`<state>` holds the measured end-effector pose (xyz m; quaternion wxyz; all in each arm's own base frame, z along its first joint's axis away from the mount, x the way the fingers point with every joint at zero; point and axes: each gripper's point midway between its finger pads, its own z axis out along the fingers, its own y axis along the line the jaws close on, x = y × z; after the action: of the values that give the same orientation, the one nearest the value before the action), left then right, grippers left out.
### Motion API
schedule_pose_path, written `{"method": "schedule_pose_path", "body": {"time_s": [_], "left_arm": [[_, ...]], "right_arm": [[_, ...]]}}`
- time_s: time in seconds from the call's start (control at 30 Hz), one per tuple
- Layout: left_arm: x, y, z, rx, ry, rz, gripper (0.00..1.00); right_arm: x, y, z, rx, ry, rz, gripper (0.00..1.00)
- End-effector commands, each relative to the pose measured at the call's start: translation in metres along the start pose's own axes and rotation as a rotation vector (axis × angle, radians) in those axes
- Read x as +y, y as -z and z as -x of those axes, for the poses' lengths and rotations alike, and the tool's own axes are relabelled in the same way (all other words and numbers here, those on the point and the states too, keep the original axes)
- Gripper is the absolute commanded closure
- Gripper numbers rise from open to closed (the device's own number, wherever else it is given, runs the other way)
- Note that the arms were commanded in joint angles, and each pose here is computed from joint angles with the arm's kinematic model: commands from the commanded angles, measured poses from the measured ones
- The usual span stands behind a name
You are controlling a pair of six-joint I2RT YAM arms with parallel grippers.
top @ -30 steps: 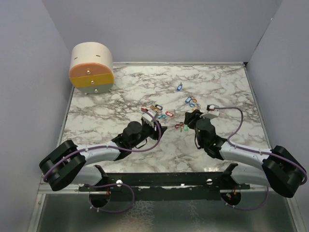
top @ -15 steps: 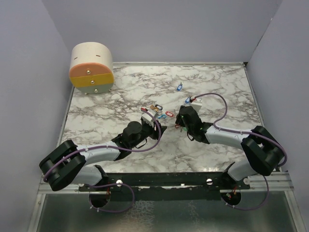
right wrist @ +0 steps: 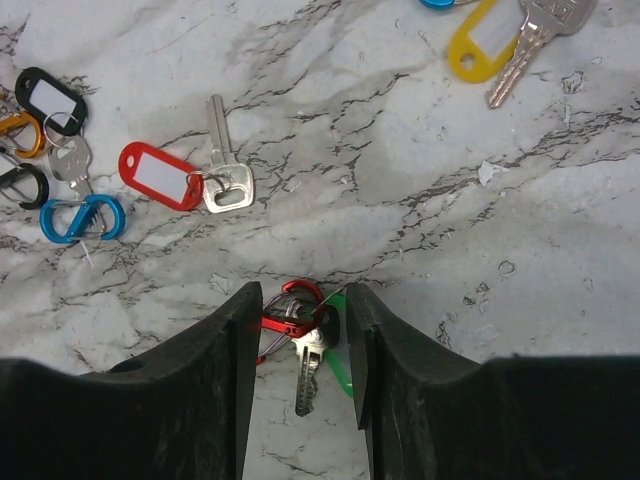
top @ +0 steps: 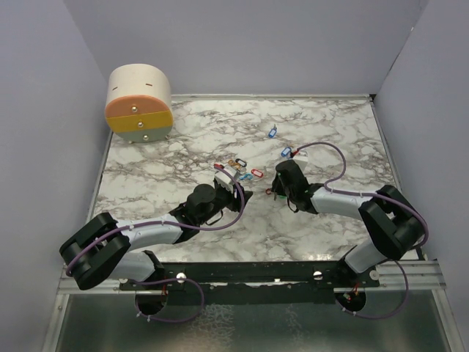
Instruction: Put the keys on the keyring
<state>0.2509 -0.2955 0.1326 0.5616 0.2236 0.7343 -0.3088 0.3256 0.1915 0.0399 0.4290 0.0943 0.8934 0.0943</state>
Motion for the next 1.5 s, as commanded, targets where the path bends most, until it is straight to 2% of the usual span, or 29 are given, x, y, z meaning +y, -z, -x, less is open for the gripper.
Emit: {"method": "schedule_pose_path", "body": {"time_s": [0.0, 0.2, 0.6, 0.9, 1.07, 1.27, 1.47], "left_arm": [[0.001, 0.0, 0.005, -0.021, -0.007, 0.011, 0.44], [0.002, 0.0, 0.004, -0.018, -0.008, 0.015, 0.44], [0.002, -0.002, 0.002, -0.012, -0.008, 0.016, 0.44], [0.001, -0.003, 0.001, -0.008, -0.005, 0.013, 0.44], [0.002, -0.003, 0.001, -0.007, -0.008, 0.017, 0.44], [0.002, -0.003, 0.001, -0.008, -0.006, 0.018, 0.44], [0.007, 0.001, 0.004, -0.022, -0.005, 0.041, 0.44]], "right_arm": [[0.001, -0.006, -0.007, 0.031, -0.016, 0.023, 0.62], [-0.001, -0.008, -0.008, 0.037, -0.021, 0.025, 0.68], [-0.007, -0.005, 0.002, -0.001, -0.035, -0.001, 0.99], [-0.003, 0.023, 0.069, -0.214, -0.017, 0.004, 0.99], [0.006, 0.026, 0.1, -0.287, 0.019, -0.001, 0.99], [0.019, 0.005, 0.127, -0.323, 0.049, 0.001, 0.99], [0.037, -0.04, 0.14, -0.304, 0.072, 0.022, 0.99]]}}
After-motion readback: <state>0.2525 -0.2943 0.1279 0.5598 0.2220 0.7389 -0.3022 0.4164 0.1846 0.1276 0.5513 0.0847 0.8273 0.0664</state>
